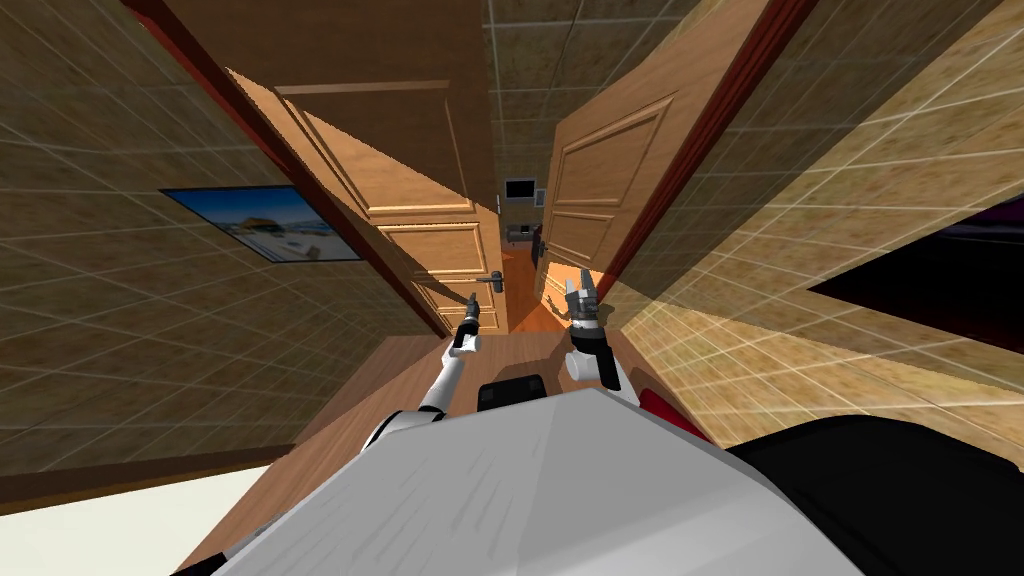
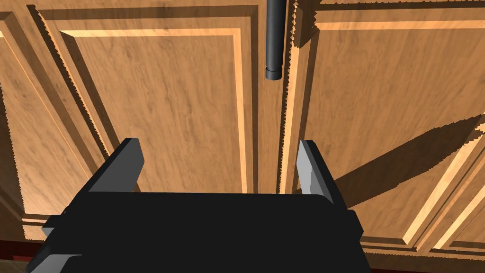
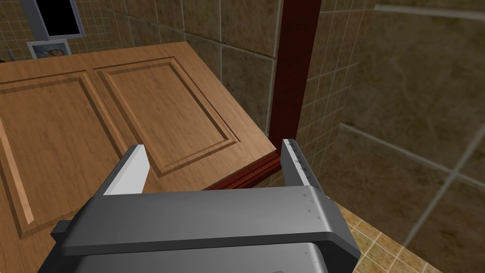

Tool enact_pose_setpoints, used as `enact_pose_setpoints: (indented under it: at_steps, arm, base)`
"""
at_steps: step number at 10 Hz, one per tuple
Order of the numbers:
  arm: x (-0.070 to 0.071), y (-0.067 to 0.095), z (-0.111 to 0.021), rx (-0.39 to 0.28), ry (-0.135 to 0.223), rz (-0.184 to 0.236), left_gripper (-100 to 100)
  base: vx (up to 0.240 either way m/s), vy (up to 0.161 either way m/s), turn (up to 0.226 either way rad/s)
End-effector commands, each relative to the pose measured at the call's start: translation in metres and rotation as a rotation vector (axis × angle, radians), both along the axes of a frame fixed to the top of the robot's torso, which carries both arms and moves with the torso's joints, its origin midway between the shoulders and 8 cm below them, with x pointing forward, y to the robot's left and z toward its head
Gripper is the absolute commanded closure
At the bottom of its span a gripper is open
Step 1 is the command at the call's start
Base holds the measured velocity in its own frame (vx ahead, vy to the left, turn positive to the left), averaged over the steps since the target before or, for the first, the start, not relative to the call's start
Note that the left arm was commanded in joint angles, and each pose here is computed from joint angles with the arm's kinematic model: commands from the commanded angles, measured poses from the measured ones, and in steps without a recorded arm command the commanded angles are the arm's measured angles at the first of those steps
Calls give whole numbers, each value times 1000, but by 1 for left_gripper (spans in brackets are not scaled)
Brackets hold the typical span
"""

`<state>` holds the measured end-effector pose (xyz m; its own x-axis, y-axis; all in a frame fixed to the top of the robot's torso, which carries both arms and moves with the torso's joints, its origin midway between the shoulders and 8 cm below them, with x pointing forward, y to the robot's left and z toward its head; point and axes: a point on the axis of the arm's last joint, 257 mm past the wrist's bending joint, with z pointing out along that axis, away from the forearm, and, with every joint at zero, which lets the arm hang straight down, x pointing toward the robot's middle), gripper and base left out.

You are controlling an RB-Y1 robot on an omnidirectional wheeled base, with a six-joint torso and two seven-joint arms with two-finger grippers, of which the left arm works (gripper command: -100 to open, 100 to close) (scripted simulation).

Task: Push the door open

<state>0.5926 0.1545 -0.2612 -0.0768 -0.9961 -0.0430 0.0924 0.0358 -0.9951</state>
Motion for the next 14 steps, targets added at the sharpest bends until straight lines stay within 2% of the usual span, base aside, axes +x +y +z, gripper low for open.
enact_pose_setpoints:
  at_steps: [1,7,8,9,12,14]
  arm:
    - [2,-5,-6,-5,17,-5,-100]
    - [9,-32,-29,-30,84,-28,-100]
    - [8,-29,-28,-28,77,-25,-100]
    - [11,-12,-29,-3,75,-11,-100]
    - [13,2,-29,14,74,1,-100]
    - [13,5,-30,15,75,6,-100]
  base:
    - [88,-6,-21]
    - [115,-8,-27]
    - [57,-5,-4]
    - [85,-38,-26]
    - [168,-26,-16]
    - [192,-5,-24]
